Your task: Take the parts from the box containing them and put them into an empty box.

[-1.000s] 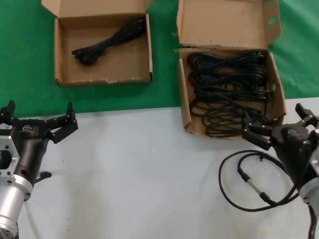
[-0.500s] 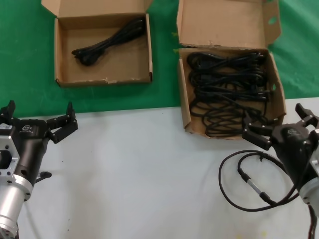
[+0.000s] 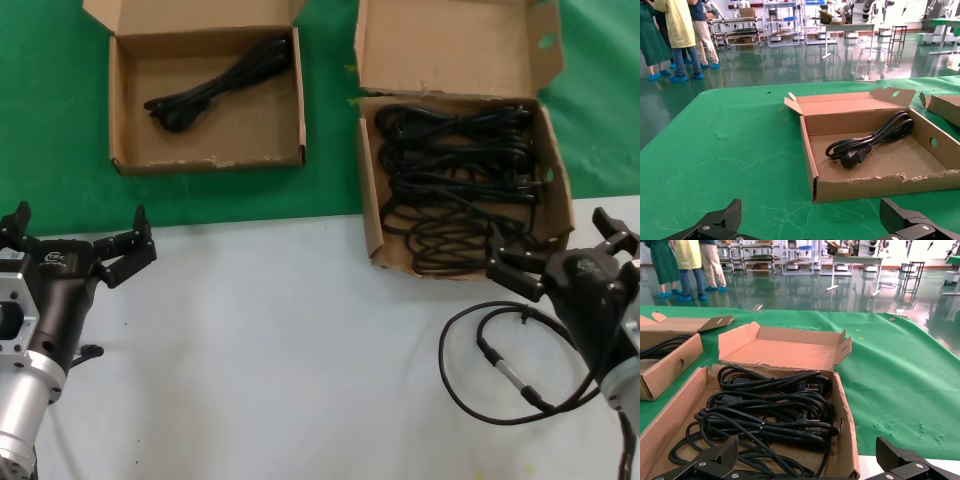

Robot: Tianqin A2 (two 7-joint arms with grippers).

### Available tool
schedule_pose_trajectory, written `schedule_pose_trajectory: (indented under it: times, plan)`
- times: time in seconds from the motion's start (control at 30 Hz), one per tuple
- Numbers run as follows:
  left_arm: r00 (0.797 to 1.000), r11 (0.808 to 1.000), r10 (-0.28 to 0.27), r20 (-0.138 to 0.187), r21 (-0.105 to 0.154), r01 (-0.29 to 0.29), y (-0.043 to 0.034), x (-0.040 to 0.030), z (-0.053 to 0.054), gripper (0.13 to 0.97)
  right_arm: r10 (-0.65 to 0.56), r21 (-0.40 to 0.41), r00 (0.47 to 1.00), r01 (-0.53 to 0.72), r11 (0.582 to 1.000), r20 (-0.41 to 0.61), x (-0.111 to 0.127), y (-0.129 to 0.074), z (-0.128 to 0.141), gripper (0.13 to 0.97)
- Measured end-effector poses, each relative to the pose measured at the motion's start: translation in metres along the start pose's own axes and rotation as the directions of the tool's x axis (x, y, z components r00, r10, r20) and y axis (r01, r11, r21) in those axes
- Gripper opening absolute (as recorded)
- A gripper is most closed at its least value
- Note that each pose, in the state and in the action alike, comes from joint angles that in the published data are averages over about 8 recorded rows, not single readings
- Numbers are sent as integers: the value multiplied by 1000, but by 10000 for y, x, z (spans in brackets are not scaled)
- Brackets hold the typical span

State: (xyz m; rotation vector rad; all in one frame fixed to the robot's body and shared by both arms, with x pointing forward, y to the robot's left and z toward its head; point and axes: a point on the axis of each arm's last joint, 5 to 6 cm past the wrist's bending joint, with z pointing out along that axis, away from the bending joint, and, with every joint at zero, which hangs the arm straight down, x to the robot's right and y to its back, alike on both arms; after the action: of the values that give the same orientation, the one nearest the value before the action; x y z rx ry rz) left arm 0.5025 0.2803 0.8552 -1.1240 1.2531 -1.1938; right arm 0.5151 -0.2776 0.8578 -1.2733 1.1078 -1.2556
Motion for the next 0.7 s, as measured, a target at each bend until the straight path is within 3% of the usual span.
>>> schedule_pose_trajectory:
  times: [0.7]
  plan:
    - [1000, 1000, 0, 0, 0, 0, 0, 0, 0, 966, 0, 0, 1000, 0, 1000, 0, 0, 0, 0, 966]
